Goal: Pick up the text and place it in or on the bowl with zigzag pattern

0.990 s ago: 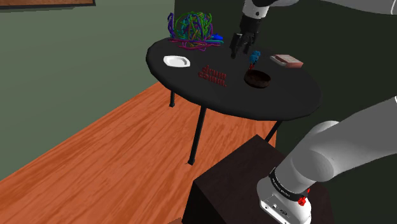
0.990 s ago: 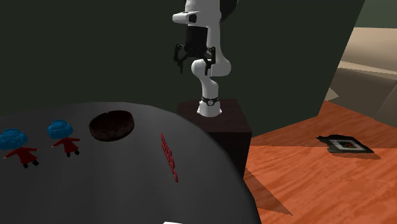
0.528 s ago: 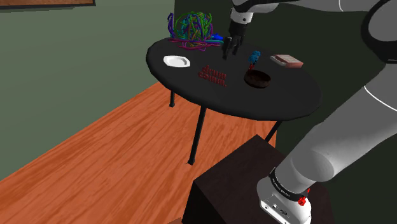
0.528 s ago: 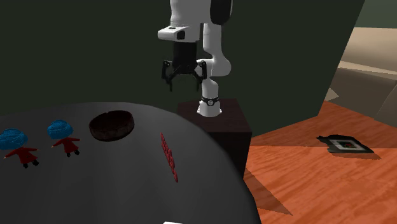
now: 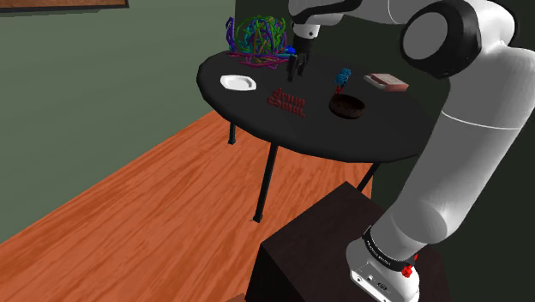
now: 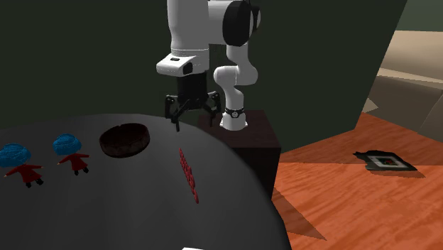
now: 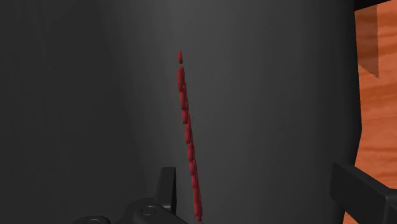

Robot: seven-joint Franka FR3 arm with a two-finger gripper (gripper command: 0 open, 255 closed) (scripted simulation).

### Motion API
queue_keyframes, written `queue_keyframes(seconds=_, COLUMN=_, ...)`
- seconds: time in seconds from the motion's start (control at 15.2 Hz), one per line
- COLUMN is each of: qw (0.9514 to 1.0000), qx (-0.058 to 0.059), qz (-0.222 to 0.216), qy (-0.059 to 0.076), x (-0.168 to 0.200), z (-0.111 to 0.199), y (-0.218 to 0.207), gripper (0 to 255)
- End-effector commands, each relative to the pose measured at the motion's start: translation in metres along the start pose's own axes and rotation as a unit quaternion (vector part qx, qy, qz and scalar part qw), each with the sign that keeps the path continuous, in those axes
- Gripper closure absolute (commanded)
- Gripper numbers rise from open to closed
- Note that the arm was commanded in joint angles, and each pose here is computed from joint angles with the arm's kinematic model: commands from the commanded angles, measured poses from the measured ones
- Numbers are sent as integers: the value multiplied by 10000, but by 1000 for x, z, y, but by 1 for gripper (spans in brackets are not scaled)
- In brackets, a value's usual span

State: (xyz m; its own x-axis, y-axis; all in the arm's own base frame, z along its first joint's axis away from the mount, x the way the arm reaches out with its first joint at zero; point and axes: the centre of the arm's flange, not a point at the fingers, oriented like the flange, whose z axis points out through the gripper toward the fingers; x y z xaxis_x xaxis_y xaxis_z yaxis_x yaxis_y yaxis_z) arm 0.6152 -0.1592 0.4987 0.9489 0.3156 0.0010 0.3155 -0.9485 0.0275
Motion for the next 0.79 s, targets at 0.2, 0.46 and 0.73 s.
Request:
queue_keyframes(seconds=0.2, qw=9988, qx=126, qz=-461, qy=-88, x=58, z=32, y=32, gripper=0)
queue_keyframes(seconds=0.46, qw=9984, qx=149, qz=-544, qy=-104, x=68, z=54, y=36, gripper=0)
queue_keyframes(seconds=0.73, qw=9984, qx=149, qz=-544, qy=-104, x=68, z=75, y=36, gripper=0)
